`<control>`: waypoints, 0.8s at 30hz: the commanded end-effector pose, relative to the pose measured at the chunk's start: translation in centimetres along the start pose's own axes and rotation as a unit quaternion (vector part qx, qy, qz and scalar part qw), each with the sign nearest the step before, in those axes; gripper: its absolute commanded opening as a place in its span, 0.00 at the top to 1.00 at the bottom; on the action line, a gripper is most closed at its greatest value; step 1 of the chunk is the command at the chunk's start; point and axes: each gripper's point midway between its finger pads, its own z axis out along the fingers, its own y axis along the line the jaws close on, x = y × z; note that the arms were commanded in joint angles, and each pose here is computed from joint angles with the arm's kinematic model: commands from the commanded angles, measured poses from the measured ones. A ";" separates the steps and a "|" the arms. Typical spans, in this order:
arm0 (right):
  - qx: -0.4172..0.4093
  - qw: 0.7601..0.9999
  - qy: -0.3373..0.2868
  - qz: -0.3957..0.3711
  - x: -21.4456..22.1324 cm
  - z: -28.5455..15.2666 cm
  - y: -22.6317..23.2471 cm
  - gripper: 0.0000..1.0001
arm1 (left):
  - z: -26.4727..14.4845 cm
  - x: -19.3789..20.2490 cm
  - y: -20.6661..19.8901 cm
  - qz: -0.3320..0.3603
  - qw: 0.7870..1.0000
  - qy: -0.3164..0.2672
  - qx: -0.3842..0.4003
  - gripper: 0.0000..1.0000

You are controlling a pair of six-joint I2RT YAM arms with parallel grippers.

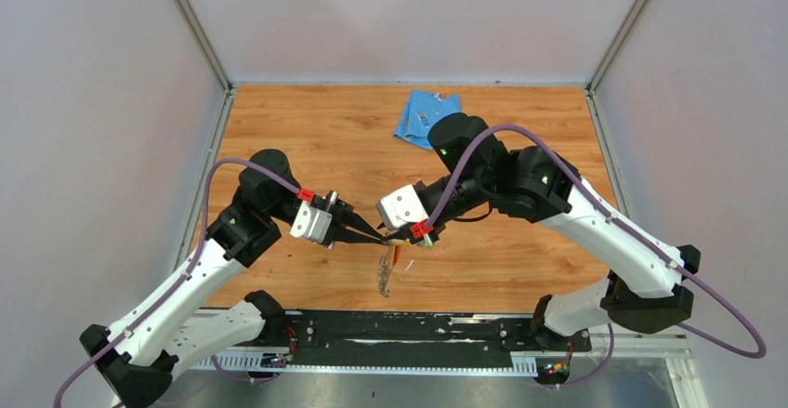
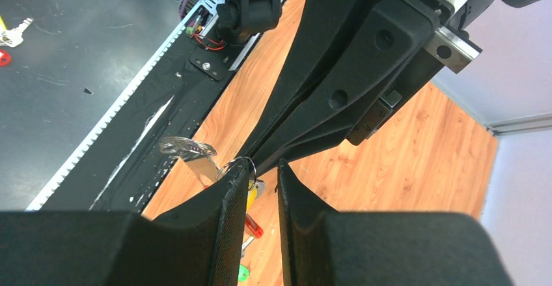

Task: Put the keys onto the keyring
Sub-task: Insert the key onto the keyring.

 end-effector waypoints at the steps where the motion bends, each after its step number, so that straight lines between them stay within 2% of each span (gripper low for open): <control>1: -0.058 0.997 -0.005 0.048 0.6 0.1 1.8 0.74 | 0.0 -1.6 1.7 0.069 0.997 -0.004 -0.034 1.00; 5: -0.056 0.997 -0.010 0.052 0.8 0.0 1.1 0.74 | 0.0 -2.0 2.7 0.066 0.996 0.001 -0.055 1.00; 16: -0.032 0.997 -0.030 0.058 1.5 -0.1 -0.8 0.74 | -0.2 -1.9 4.5 -0.003 0.994 0.010 -0.112 1.00; 19: -0.025 0.997 -0.029 0.064 1.8 -0.2 -1.1 0.74 | -0.3 -3.0 5.5 -0.004 0.990 -0.014 -0.139 1.00; 24: -0.015 0.997 -0.025 0.070 2.1 -0.5 -1.3 0.74 | -0.3 -3.2 5.6 -0.006 0.990 -0.022 -0.141 1.00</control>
